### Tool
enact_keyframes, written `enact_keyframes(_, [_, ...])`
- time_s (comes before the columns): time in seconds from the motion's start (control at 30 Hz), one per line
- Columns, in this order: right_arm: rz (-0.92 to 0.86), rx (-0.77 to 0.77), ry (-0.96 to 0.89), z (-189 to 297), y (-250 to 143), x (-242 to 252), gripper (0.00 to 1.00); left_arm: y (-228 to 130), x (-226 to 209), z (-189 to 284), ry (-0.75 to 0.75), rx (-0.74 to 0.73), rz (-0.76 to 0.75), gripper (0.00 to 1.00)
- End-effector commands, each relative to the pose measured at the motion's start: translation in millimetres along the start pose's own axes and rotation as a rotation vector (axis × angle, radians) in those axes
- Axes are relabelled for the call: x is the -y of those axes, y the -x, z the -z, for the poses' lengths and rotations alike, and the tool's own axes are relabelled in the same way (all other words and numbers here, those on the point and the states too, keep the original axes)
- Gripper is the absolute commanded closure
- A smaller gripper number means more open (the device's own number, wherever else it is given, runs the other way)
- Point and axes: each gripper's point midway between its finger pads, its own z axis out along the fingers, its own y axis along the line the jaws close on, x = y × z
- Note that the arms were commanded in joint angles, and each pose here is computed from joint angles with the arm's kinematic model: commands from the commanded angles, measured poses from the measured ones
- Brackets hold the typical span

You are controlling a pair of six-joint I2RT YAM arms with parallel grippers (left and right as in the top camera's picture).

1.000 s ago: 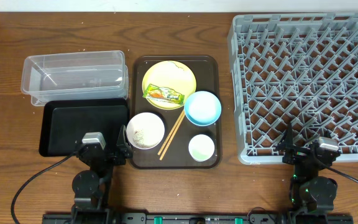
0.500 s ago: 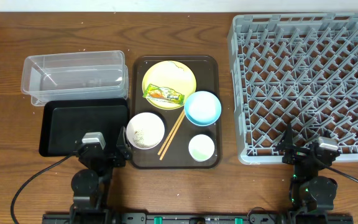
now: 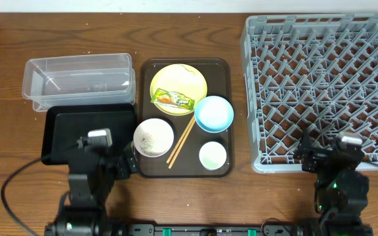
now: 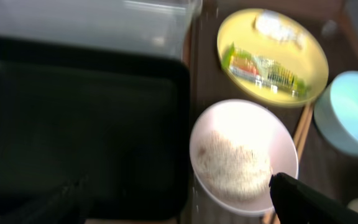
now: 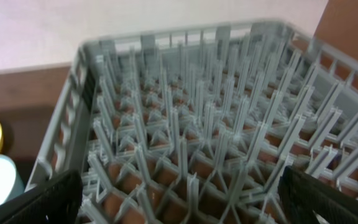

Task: Sort waste into correct bins and load items into the dishwasher rack
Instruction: 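Move the left gripper from rest toward the yellow plate, then lower the left gripper and grasp the green snack wrapper on the plate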

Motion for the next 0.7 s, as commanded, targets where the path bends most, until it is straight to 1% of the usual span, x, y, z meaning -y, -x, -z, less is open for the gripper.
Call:
enact_keyframes(0.0, [0.019,-0.074,0.039,-1.8,5.6,-9.4,0.01,12.7,12.4,0.4,-0.036,-0.11,0.019,0.07])
enact_keyframes(0.2, [0.044,-0.301,0.03,-4.5,-12.9,-10.3,0.01,20.0,25.1,0.3,-0.045,-0.373,0.047,0.07])
enact_keyframes(0.37, [0.052,-0.404,0.03,-7.5,-17.9,-12.2,0.01,16.3,25.4,3.4,-0.009,-0.567,0.068,0.07])
enact_keyframes(0.53, [0.038,-0.419,0.102,-10.6,-15.9,-25.9,0.01,7.2,23.1,-9.2,0.007,-0.637,0.075,0.07])
enact_keyframes(0.67, [0.036,-0.421,0.113,-10.2,-16.4,-27.7,0.01,14.6,26.6,-22.9,-0.014,-0.608,0.076,0.07])
